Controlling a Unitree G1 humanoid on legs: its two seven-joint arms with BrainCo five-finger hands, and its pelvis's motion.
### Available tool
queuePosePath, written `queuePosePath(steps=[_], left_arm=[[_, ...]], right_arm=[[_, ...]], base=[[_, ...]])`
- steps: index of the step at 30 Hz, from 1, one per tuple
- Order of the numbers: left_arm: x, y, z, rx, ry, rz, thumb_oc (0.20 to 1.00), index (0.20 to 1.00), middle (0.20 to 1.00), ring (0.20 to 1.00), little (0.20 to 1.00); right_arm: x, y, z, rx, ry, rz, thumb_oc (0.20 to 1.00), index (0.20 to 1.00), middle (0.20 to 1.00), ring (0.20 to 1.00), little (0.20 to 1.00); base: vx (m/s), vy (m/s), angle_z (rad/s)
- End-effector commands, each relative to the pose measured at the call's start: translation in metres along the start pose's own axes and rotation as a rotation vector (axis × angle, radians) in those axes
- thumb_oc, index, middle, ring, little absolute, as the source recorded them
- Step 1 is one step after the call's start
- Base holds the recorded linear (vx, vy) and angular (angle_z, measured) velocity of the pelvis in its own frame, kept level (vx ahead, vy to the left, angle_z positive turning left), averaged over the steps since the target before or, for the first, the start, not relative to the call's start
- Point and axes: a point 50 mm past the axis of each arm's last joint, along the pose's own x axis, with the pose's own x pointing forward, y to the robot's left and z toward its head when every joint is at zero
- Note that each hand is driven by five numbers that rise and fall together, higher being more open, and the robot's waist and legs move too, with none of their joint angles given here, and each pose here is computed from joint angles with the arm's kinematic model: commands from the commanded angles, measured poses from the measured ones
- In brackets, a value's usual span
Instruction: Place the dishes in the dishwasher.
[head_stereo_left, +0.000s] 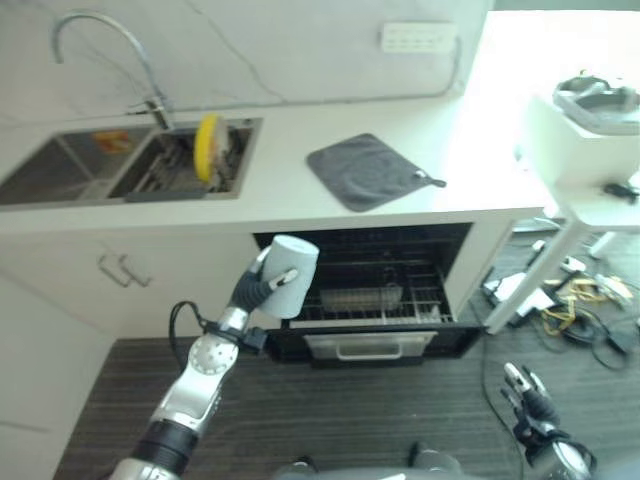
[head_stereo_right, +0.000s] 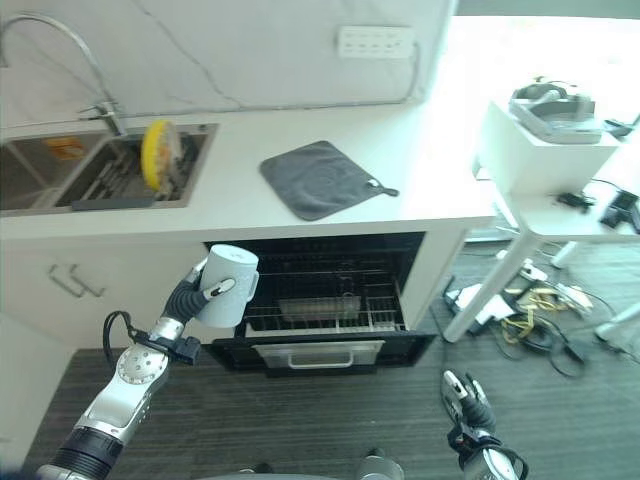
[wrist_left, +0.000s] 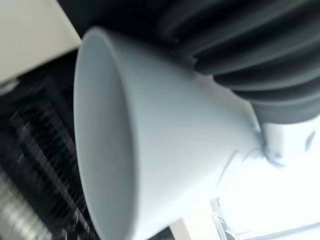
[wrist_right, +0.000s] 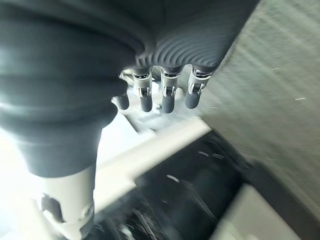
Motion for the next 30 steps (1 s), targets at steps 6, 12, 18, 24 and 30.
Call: queuePosePath(steps=[6,12,18,24,30], left_arm=[[0.003,0.01,0.031,-0.253,-0.233,0.041,0.2,0.2,0.2,0.2,0.2],[-0.001,0.009,0.048,-0.134,-0.36,0.091,0.2,0.2,0.2,0.2,0.2],[-0.005,0.005,0.079,0.167,-0.58,0.183,0.2,0.2,0.2,0.2,0.2],[-0.008,-0.004,0.099,0.512,-0.809,0.348,0.2,0.2,0.2,0.2,0.2],[-0.006,-0.01,0.091,0.608,-0.86,0.59,0.2,0.2,0.2,0.2,0.2]], right_arm=[[-0.007,0.031,0.076,0.007,-0.391,0.136,1.0,1.0,1.0,1.0,1.0],[-0.025,0.066,0.112,-0.04,-0.586,0.321,1.0,1.0,1.0,1.0,1.0],[-0.039,0.105,0.133,-0.048,-0.68,0.565,1.0,1.0,1.0,1.0,1.0],[-0.053,0.158,0.138,-0.115,-0.677,0.875,1.0,1.0,1.0,1.0,1.0],[-0.064,0.213,0.125,-0.155,-0.615,1.1,1.0,1.0,1.0,1.0,1.0]], base=[[-0.01,-0.01,-0.2],[-0.01,0.01,-0.15],[0.0,0.005,-0.02],[0.01,0.013,0.07],[0.07,-0.003,0.23]])
